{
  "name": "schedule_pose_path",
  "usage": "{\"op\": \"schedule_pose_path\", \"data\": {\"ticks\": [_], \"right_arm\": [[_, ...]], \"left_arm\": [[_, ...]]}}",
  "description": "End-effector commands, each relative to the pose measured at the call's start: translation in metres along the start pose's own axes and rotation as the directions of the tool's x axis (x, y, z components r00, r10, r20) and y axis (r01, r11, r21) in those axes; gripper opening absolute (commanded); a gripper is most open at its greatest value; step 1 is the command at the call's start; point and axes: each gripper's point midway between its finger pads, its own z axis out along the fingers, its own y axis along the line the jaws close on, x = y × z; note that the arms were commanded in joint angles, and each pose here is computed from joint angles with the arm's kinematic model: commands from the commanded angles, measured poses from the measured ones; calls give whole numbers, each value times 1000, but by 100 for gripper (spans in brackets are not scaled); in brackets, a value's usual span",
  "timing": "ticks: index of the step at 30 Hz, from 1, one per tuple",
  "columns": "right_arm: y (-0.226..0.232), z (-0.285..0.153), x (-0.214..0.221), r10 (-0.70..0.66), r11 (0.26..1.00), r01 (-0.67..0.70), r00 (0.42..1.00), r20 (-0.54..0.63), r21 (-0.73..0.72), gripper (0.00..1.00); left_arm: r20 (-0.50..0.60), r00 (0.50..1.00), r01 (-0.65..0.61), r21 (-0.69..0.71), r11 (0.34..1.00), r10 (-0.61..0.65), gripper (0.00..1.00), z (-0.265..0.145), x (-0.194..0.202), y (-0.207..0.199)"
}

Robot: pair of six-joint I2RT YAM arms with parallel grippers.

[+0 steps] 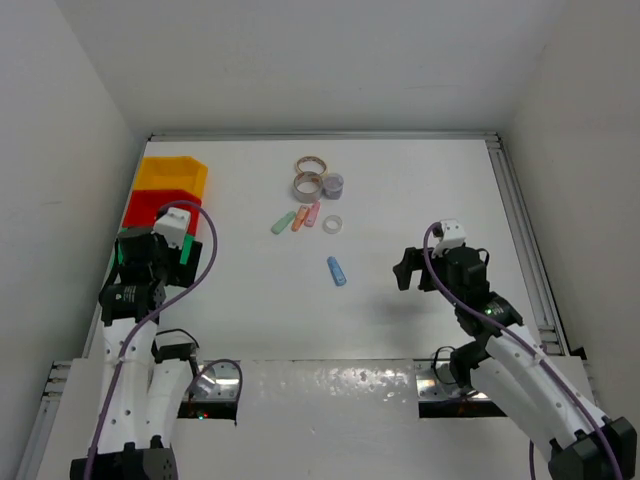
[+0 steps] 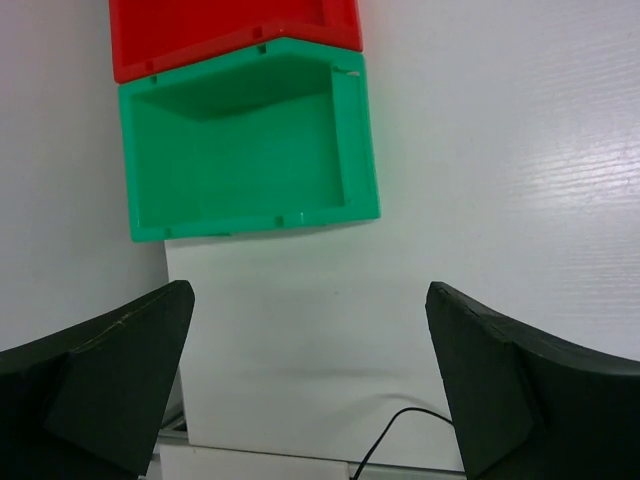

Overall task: Sort the stationery into containers
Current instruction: Pick up the stationery from the center of the board.

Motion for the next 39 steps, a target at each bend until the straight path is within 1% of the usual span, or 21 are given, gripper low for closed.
{"op": "schedule_pose_path", "data": {"ticks": [1, 4, 5, 6, 7, 8, 10, 11, 12, 13, 14, 15, 16, 17, 19, 21, 23, 27, 30, 34, 39], "right_arm": [[1, 0, -25, -25, 1000, 25, 997, 68, 4, 99], [5, 5, -25, -31, 999, 33, 998, 60, -18, 99], [6, 6, -29, -34, 999, 36, 997, 71, -21, 99], [6, 9, -28, -40, 999, 41, 998, 58, -14, 99], [3, 10, -31, -48, 999, 48, 997, 59, 0, 99], [3, 11, -39, -51, 999, 51, 996, 76, 8, 99], [-1, 15, -43, -70, 997, 68, 995, 70, 38, 99], [-5, 15, -53, -75, 995, 69, 993, 88, 67, 99], [-8, 19, -54, -85, 993, 78, 993, 77, 89, 99], [-10, 21, -57, -100, 991, 92, 992, 76, 100, 99], [-12, 24, -66, -101, 989, 90, 991, 91, 115, 99], [-13, 27, -68, -101, 989, 89, 991, 91, 121, 99], [-16, 34, -64, -92, 988, 83, 993, 69, 130, 99], [-14, 37, -70, -84, 989, 73, 993, 88, 127, 99], [-13, 47, -74, -55, 991, 44, 995, 86, 128, 99], [-12, 53, -76, -34, 991, 24, 996, 77, 132, 99], [-11, 58, -78, -10, 991, 1, 998, 64, 135, 99], [-9, 63, -76, 4, 991, -7, 1000, 23, 135, 99], [-8, 63, -74, 42, 989, -43, 999, 12, 139, 99], [-5, 63, -69, 75, 988, -75, 997, 5, 133, 99], [-3, 57, -70, 51, 990, -51, 999, -2, 131, 99]], "left_arm": [[20, 999, 45, -74, 996, -43, 100, -4, -19, 20], [52, 998, 49, -109, 993, -44, 100, -6, -43, 35], [41, 999, 32, -93, 995, -28, 100, -2, -47, 35], [95, 995, 10, -47, 999, -6, 100, -7, -67, 33], [105, 989, -106, 15, 994, 104, 100, -8, -74, 27], [147, 975, -189, 155, 970, 167, 100, -3, -85, 4], [237, 948, -267, 222, 938, 214, 100, -16, -130, -5], [255, 941, -287, 241, 927, 225, 95, -12, -169, -14], [205, 959, -249, 269, 930, 198, 87, -4, -181, -25], [164, 961, -260, 269, 928, 222, 75, 3, -193, -34], [58, 942, -330, 353, 875, 331, 63, 39, -192, -81], [61, 928, -369, 291, 883, 368, 49, 38, -228, -81], [-27, 888, -418, 363, 833, 458, 47, 39, -215, -101], [-25, 855, -463, 411, 786, 517, 47, 58, -234, -141], [-102, 820, -449, 494, 745, 563, 52, 87, -222, -186], [-50, 842, -447, 492, 747, 537, 57, 104, -240, -204], [-71, 850, -423, 497, 758, 521, 58, 133, -231, -216], [-93, 926, -258, 551, 794, 366, 58, 166, -223, -227], [-131, 946, -162, 597, 785, 295, 58, 174, -205, -233], [-179, 936, -133, 619, 774, 303, 58, 184, -170, -244], [-243, 931, -93, 564, 821, 272, 55, 216, -137, -236]]}}
